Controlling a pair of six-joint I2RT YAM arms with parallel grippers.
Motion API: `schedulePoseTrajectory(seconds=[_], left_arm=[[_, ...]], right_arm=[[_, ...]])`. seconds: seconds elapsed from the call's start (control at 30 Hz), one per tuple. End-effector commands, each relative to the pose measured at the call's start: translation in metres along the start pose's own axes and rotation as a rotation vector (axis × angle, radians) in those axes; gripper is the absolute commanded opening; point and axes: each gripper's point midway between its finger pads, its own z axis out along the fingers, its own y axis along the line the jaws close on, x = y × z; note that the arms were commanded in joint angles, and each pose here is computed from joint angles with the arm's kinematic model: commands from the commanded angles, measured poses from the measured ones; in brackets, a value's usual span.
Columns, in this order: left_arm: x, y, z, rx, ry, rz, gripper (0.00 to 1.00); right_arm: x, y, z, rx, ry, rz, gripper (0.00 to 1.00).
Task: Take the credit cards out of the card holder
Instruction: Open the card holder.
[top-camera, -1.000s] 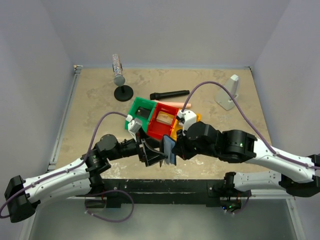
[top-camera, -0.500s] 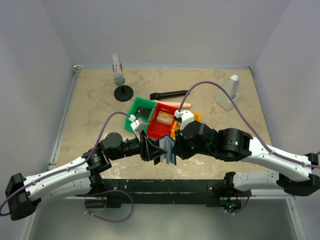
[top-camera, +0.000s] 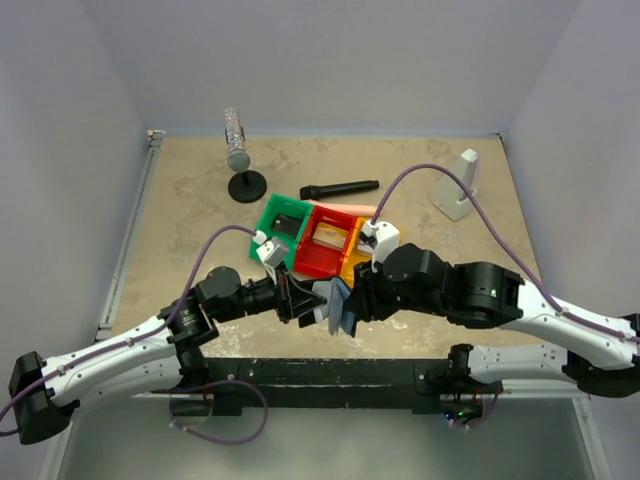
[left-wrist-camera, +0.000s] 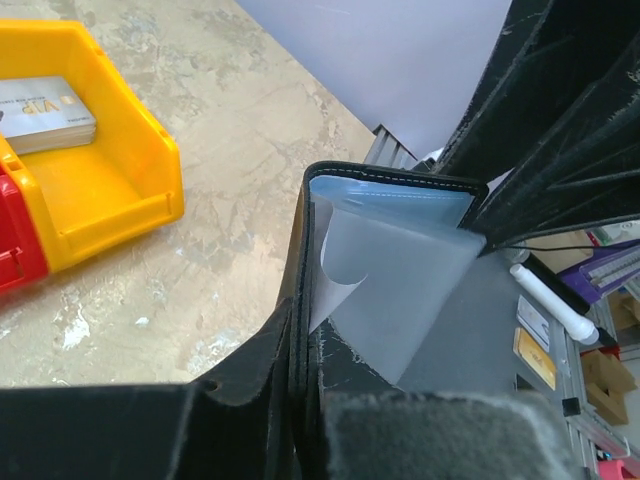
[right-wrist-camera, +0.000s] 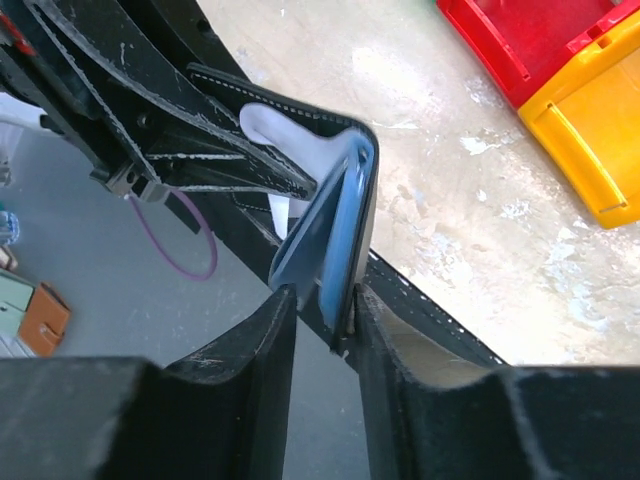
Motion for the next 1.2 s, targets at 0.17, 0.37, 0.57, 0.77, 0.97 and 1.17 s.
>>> schedulePoseTrajectory(seconds=[0.17,0.37,0.57,0.77,0.97,1.17], left_arm=[[-0.019,-0.033,-0.004,0.139,-0.052,-0.02,0.0],[-0.021,-0.041,-0.006,0.181,-0.066,-0.04,0.0],[-0.017,-0.041,-0.006,0.189,-0.061,-0.06,0.17],[-0.012,-0.029,-0.009,0.147,-0.079,-0.062,0.66],[-0.001,-0.017,-0.008,0.126,-0.083,-0.063,0.72],[0.014,-0.003,-0.002,0.061,-0.017,-0.056,0.73]], right_arm=[[-0.004,0.011,0.006,-0.04,-0.018,0.029,0.36],[0.0,0.008,0.01,-0.027,-0.005,0.028,0.37],[0.003,0.007,0.011,-0.015,0.016,0.025,0.0],[0.009,-0.002,0.013,0.057,0.092,0.015,0.0],[0.016,-0.003,0.025,0.044,0.162,0.058,0.0],[0.021,0.001,0.044,0.045,0.231,0.124,0.0]])
